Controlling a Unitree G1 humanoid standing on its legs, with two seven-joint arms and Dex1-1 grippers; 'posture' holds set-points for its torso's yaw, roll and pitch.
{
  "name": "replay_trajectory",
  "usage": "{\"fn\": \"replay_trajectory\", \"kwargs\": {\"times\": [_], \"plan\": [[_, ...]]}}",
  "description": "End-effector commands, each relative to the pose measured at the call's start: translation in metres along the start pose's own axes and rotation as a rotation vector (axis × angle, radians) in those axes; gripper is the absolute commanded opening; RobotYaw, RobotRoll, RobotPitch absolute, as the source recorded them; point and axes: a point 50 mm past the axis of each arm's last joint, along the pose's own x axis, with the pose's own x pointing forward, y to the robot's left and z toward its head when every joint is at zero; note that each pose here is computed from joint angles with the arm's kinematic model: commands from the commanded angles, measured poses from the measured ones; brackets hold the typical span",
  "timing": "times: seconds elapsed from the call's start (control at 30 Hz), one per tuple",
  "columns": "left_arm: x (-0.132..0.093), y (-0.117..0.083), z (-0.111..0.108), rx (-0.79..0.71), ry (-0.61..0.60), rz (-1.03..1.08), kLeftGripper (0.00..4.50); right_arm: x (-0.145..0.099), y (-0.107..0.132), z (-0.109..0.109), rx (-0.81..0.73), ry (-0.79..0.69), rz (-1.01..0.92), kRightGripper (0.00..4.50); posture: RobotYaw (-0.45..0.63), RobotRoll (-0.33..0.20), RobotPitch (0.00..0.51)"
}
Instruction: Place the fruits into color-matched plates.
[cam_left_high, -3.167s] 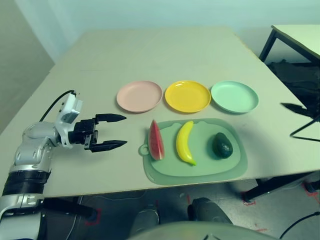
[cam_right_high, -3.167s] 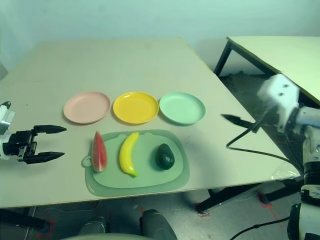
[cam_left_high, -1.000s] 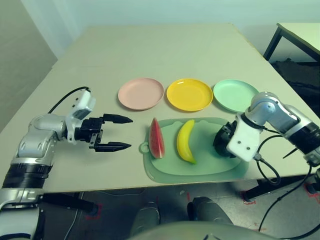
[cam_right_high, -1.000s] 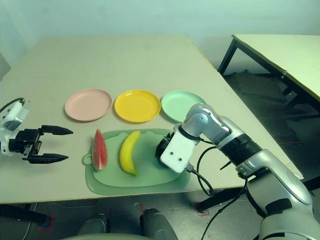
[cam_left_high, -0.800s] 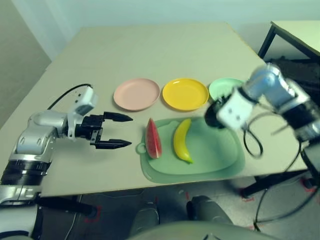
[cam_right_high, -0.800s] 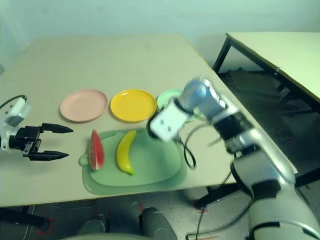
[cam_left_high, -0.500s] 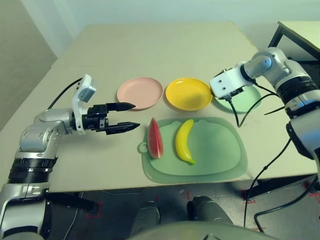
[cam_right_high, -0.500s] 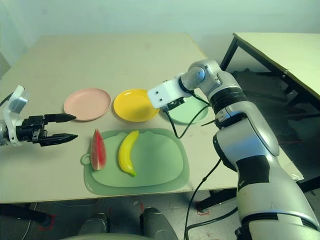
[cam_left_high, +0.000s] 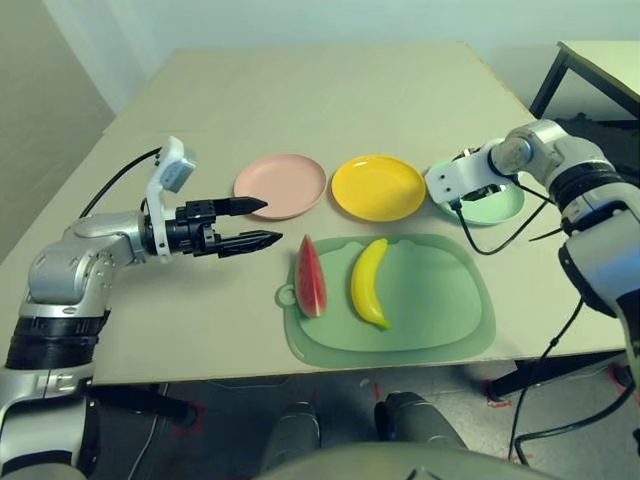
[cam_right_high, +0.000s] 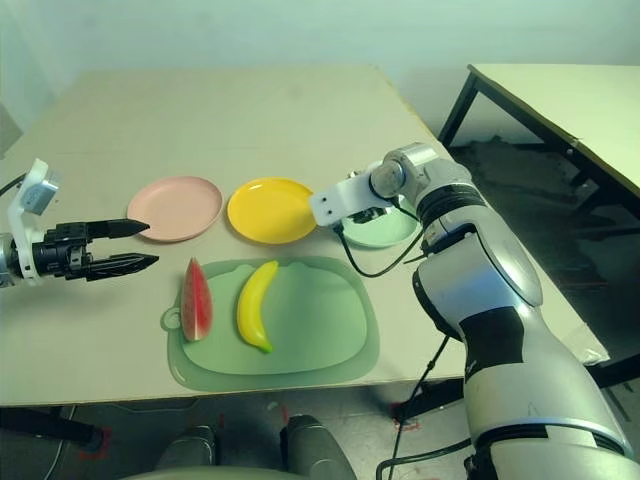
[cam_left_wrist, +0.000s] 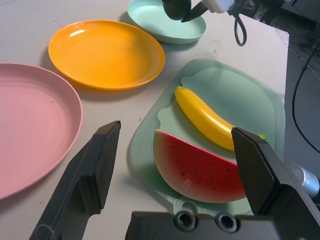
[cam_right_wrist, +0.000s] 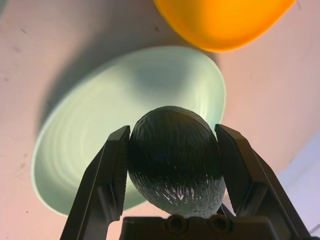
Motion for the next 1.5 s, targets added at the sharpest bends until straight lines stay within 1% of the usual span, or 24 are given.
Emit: {"fn": "replay_trajectory", "kwargs": {"times": [0.03,0.1,0.3,0.43,0.5,0.6,0.7,0.83,0.93,1.03,1.17,1.27,1.5], "plan": [[-0.001,-0.002,0.0,0.028,0.031,-0.002,4.5,0.005,0.01,-0.005,0.019,0.021,0.027,3.93,-0.05,0.0,0.037],[-0.001,-0.002,0.0,0.031,0.032,-0.002,4.5,0.006,0.011,-0.005,0.017,0.024,0.029,4.46,-0.05,0.0,0.037],[-0.001,-0.001,0.0,0.037,0.031,-0.007,4.5,0.006,0.014,-0.008,0.018,0.027,0.036,4.46,-0.06,0.0,0.037],[0.0,-0.001,0.0,0.036,0.029,-0.009,4.5,0.004,0.013,-0.007,0.021,0.002,0.037,4.46,-0.06,0.0,0.038],[0.0,0.0,-0.001,0.034,0.031,-0.009,4.5,0.0,0.01,-0.005,0.002,-0.026,0.041,4.46,-0.06,0.0,0.038],[-0.001,0.001,-0.003,0.032,0.038,-0.008,4.5,-0.008,0.004,0.004,-0.067,-0.113,0.056,4.46,-0.07,0.0,0.038],[-0.005,0.003,-0.006,0.031,0.053,-0.015,4.5,-0.018,-0.003,0.021,-0.19,-0.249,0.082,4.46,-0.08,0.0,0.038],[-0.01,0.0,-0.014,0.032,0.075,-0.088,4.5,-0.029,-0.007,0.052,-0.381,-0.441,0.119,4.46,-0.09,0.0,0.036],[-0.012,-0.003,-0.017,0.028,0.078,-0.14,4.5,-0.035,-0.007,0.077,-0.485,-0.555,0.129,4.46,-0.09,0.0,0.036],[-0.014,-0.003,-0.023,0.022,0.099,-0.157,4.5,-0.042,-0.004,0.102,-0.563,-0.636,0.151,4.46,-0.09,0.0,0.036],[-0.017,-0.003,-0.023,0.022,0.097,-0.176,4.5,-0.046,0.004,0.13,-0.609,-0.703,0.186,4.46,-0.08,0.0,0.032],[-0.019,-0.005,-0.021,0.026,0.097,-0.198,4.5,-0.045,0.009,0.145,-0.619,-0.723,0.199,4.46,-0.07,0.0,0.032],[-0.02,-0.007,-0.019,0.048,0.114,-0.222,4.5,-0.035,0.019,0.16,-0.647,-0.726,0.259,4.46,-0.05,0.0,0.038]]}}
